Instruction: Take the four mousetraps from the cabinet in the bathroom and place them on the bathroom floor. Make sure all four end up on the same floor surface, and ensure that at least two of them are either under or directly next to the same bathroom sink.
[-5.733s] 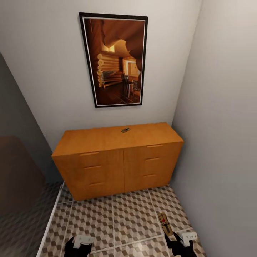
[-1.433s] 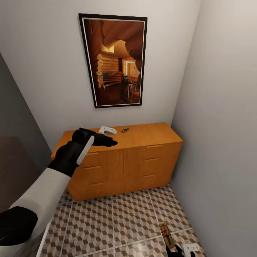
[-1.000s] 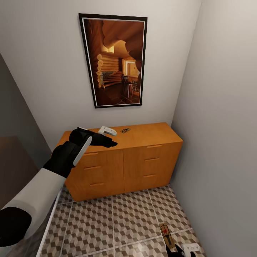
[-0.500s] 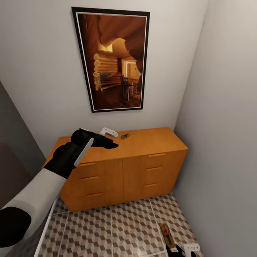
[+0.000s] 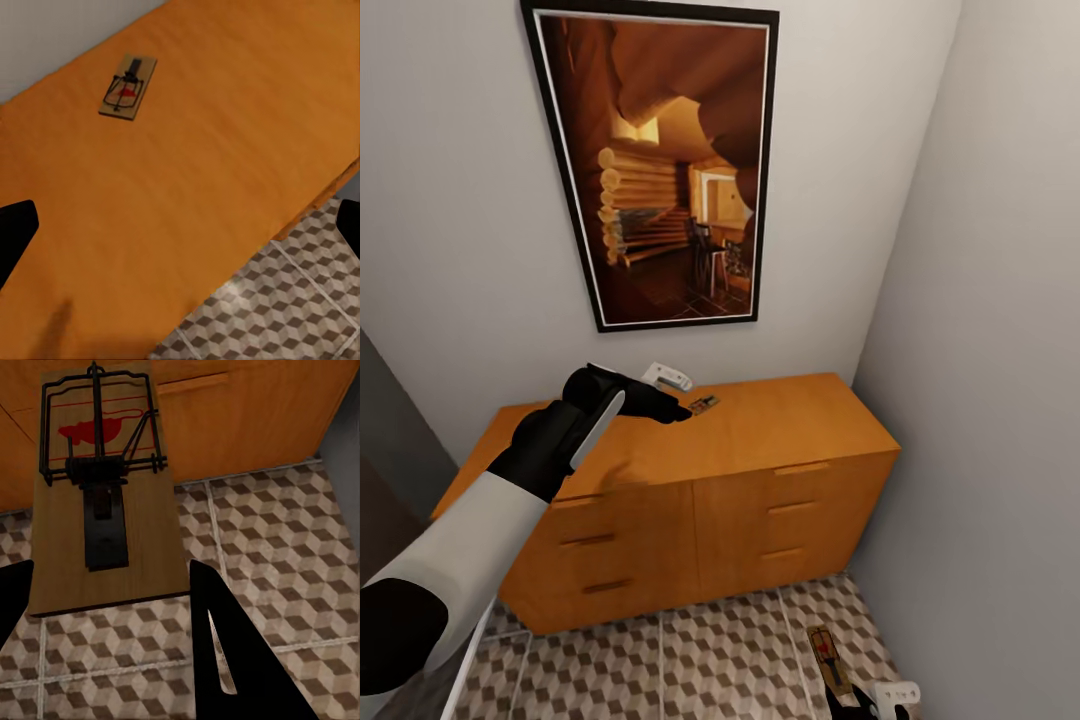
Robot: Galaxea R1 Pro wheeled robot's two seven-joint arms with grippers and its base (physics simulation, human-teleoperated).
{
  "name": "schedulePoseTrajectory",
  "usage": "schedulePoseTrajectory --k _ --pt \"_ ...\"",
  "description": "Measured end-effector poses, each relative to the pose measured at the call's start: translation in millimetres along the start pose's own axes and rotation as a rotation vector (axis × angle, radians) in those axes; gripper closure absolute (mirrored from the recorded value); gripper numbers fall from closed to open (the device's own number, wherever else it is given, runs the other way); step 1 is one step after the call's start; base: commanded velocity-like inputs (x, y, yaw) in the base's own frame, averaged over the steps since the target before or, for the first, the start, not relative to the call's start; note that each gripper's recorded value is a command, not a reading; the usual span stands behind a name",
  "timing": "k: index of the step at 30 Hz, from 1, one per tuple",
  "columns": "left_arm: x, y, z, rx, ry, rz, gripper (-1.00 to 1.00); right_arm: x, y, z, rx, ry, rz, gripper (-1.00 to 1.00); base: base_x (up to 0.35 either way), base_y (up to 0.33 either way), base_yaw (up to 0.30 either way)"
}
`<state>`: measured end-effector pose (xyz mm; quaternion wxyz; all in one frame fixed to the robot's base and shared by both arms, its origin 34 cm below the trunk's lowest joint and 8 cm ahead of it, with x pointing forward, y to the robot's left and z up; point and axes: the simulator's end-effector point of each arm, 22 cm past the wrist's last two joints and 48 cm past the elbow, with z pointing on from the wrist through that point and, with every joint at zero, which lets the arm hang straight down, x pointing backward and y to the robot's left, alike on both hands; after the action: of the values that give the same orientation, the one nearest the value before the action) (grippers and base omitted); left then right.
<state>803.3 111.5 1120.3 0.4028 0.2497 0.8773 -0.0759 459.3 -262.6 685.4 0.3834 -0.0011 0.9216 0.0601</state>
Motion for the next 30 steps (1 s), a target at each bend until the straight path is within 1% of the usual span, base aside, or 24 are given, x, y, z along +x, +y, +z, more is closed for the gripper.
schedulePoseTrajectory --k 6,10,14,20,23,25,27,28,30 --pt "0.7 0.4 0.6 0.000 0.001 -0.001 -1.00 0.1 -0.2 0.0 0.000 0.000 0.000 1.00 0.336 -0.075 0.000" --pt "1.4 0.5 1.1 0.001 0.003 0.000 -1.00 0.0 -0.2 0.2 0.000 0.000 0.000 1.00 0.236 -0.034 0.000" --pt "2.4 0.8 1.7 0.000 0.004 0.000 -1.00 0.4 0.5 0.4 -0.001 0.002 0.001 1.00 0.065 -0.008 0.000" --pt "10.7 4.6 8.7 0.000 0.016 -0.008 -1.00 2.0 1.1 -0.1 -0.002 0.005 0.001 1.00 0.007 -0.001 0.000" --pt "11.5 -2.1 9.7 0.032 0.016 -0.009 -1.00 2.8 1.1 -0.5 -0.002 0.006 0.001 1.00 0.001 0.000 0.000" --pt "11.8 -13.4 9.3 0.087 0.015 -0.009 -1.00 3.0 1.1 -0.6 -0.002 0.006 0.001 1.00 0.000 0.000 0.000" --pt "13.1 -18.5 8.6 0.119 0.016 -0.009 -1.00 3.0 0.9 -0.6 -0.002 0.006 0.001 1.00 0.000 0.000 0.000" --pt "15.6 -16.8 6.8 0.133 0.018 -0.008 -1.00 3.2 1.1 -0.7 -0.002 0.007 0.001 1.00 0.000 0.000 0.000" --pt "15.9 -14.8 5.9 0.137 0.015 -0.007 -1.00 3.1 1.1 -0.6 -0.002 0.006 0.001 1.00 0.000 0.000 0.000"
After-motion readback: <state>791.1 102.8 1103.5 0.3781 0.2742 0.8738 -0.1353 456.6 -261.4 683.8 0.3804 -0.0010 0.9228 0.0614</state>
